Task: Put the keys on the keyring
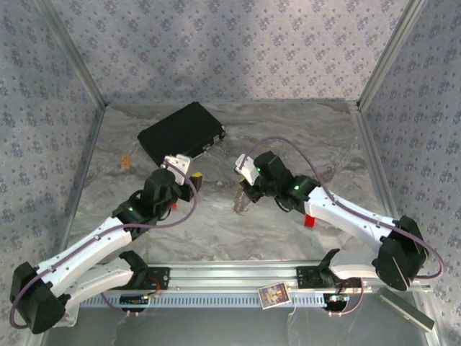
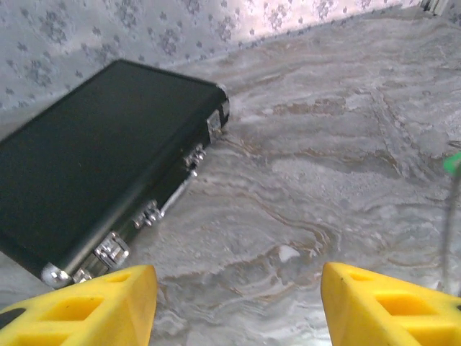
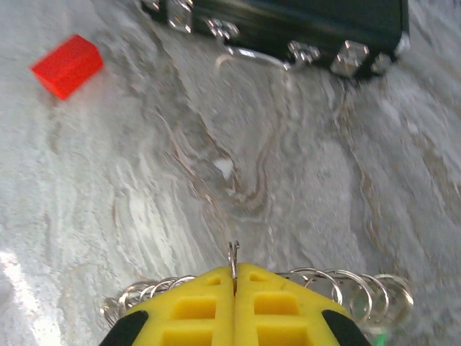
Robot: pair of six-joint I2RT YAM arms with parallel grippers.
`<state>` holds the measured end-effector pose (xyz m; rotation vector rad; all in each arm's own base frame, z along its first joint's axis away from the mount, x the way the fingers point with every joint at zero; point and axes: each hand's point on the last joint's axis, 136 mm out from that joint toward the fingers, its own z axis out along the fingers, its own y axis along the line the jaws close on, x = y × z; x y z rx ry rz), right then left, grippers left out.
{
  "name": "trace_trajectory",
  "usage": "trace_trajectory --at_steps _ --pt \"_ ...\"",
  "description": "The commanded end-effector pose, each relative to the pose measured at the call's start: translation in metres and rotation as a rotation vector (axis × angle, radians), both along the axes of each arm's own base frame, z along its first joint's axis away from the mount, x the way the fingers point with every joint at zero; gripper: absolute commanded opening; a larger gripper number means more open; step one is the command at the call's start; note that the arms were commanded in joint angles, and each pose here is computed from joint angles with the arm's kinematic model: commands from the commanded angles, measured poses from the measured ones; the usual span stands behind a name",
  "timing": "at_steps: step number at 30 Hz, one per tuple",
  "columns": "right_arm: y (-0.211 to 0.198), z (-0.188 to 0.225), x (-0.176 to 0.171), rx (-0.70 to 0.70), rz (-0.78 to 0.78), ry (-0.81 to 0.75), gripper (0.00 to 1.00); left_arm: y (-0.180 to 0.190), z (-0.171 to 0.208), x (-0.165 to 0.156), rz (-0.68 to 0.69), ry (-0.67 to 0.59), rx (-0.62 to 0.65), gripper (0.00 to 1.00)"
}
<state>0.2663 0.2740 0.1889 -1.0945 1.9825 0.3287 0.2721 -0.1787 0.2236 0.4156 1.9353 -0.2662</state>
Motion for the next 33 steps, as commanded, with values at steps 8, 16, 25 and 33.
trace_trajectory --at_steps 8,16,25,33 --pt "0.023 0.040 -0.024 0.160 0.302 -0.095 0.00 -0.029 0.038 -0.021 -0.350 -0.177 0.067 0.45" --pt "0.030 0.035 -0.055 0.132 0.504 -0.072 0.00 -0.052 0.025 -0.045 -0.541 -0.178 0.036 0.37" --pt "0.037 0.024 -0.069 0.061 0.585 -0.028 0.00 -0.089 -0.010 -0.088 -0.819 -0.193 0.076 0.35" --pt "0.049 0.024 -0.081 0.038 0.649 -0.048 0.00 -0.095 -0.019 -0.096 -0.863 -0.250 0.069 0.36"
